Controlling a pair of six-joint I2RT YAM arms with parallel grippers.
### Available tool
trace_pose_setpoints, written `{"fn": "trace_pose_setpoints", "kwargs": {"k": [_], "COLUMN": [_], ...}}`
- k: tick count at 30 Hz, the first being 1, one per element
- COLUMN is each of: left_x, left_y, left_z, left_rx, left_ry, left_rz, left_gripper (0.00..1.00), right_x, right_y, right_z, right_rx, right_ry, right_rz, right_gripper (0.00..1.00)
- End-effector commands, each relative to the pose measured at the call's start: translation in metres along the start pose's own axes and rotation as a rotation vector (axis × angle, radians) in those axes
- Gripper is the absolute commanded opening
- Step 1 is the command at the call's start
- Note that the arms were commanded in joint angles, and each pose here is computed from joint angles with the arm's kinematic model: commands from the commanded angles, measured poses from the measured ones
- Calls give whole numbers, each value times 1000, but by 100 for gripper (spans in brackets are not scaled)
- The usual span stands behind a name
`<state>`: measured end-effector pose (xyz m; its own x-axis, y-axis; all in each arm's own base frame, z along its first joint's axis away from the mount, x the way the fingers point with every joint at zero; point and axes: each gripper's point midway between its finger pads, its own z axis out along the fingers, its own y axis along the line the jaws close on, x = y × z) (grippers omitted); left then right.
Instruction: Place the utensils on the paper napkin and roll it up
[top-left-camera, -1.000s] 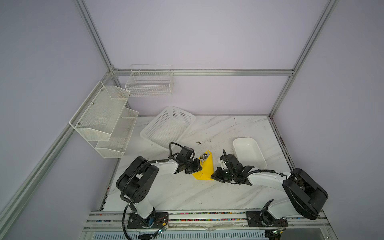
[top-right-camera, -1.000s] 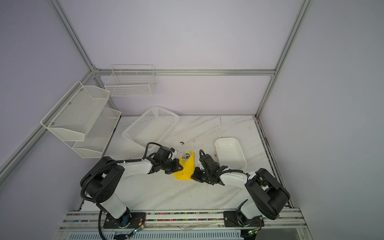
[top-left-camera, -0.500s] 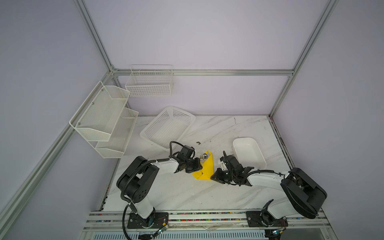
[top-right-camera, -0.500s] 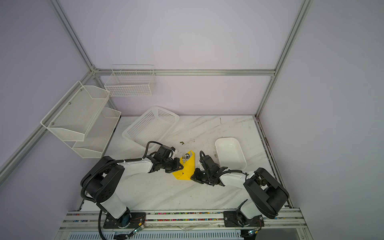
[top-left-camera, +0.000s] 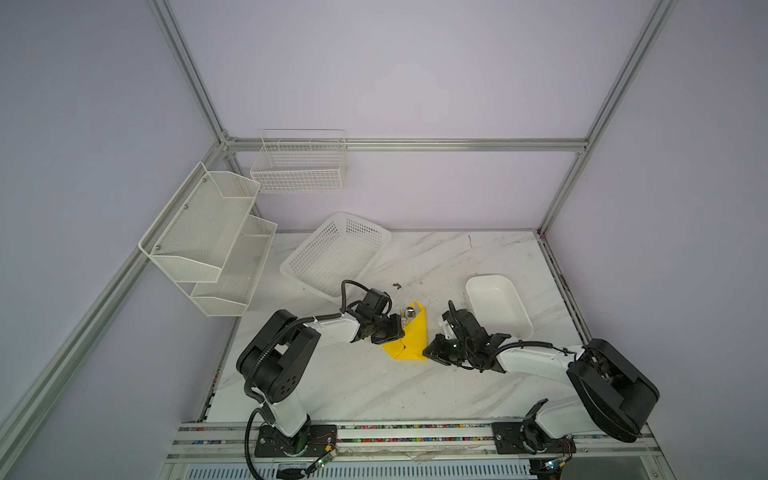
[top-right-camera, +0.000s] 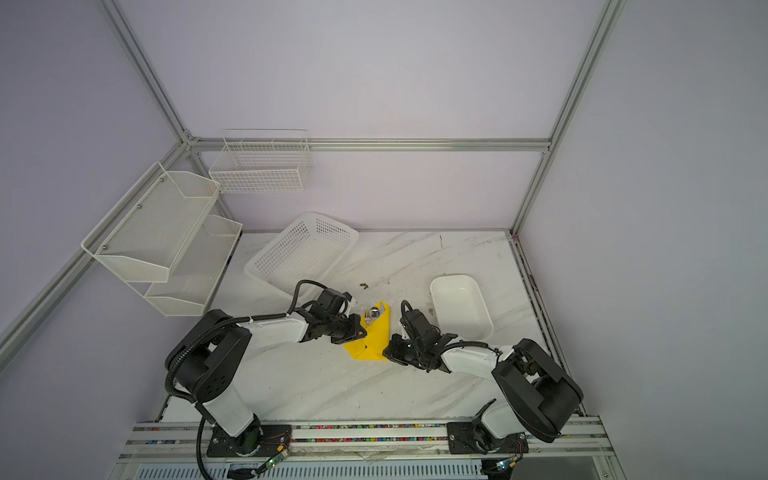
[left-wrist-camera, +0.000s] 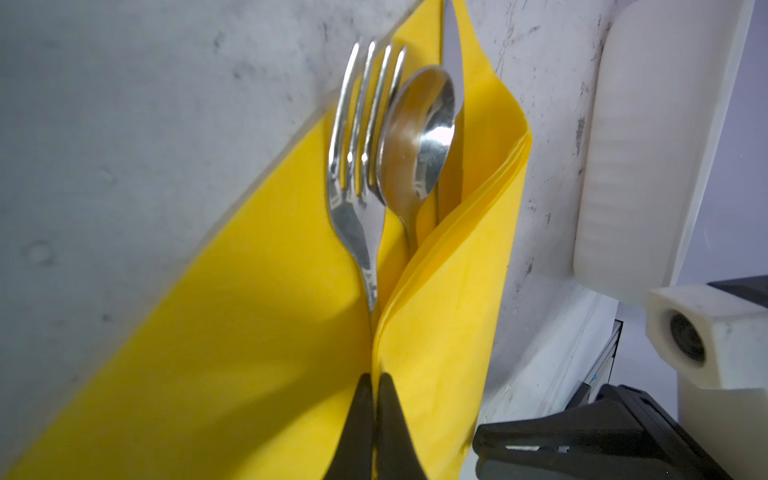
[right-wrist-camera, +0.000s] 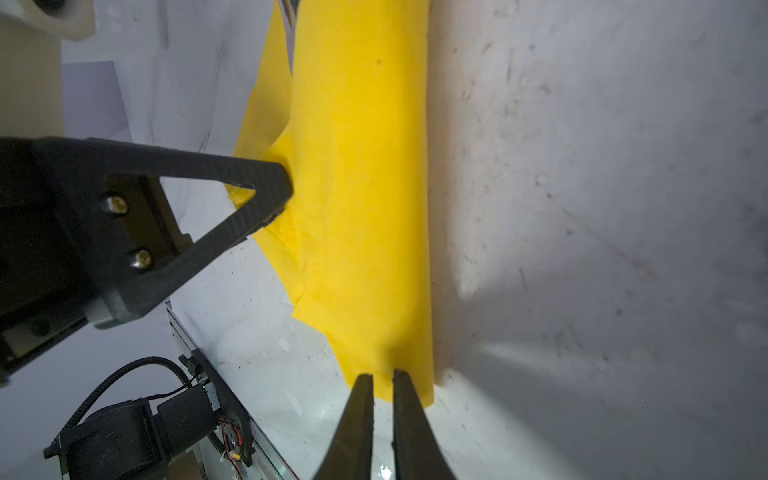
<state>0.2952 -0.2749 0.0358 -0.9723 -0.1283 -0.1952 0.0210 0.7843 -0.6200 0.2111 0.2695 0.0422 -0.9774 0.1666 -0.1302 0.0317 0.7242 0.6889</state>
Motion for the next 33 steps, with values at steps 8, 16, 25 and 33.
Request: {"fn": "trace_pose_setpoints", "kwargs": {"k": [8, 16, 25, 33], "left_x": [-20, -14, -9, -1], "left_y": [-16, -11, -6, 3], "left_z": [-6, -9, -13, -11], "left_rx": [28, 19, 16, -3], "left_ry": [-52, -53, -55, -41], "left_rz": [42, 32, 23, 2], "left_gripper": [0, 0, 0, 0], "right_x": [1, -2, 2, 4], "right_y": [2, 5, -2, -7], "right_z": [3, -3, 5, 8], "right_rx": [-10, -15, -6, 11], "right_ry": [16, -6, 20, 29], "right_rz": [-6, -16, -8, -4], "right_gripper": [14, 11, 11, 11]}}
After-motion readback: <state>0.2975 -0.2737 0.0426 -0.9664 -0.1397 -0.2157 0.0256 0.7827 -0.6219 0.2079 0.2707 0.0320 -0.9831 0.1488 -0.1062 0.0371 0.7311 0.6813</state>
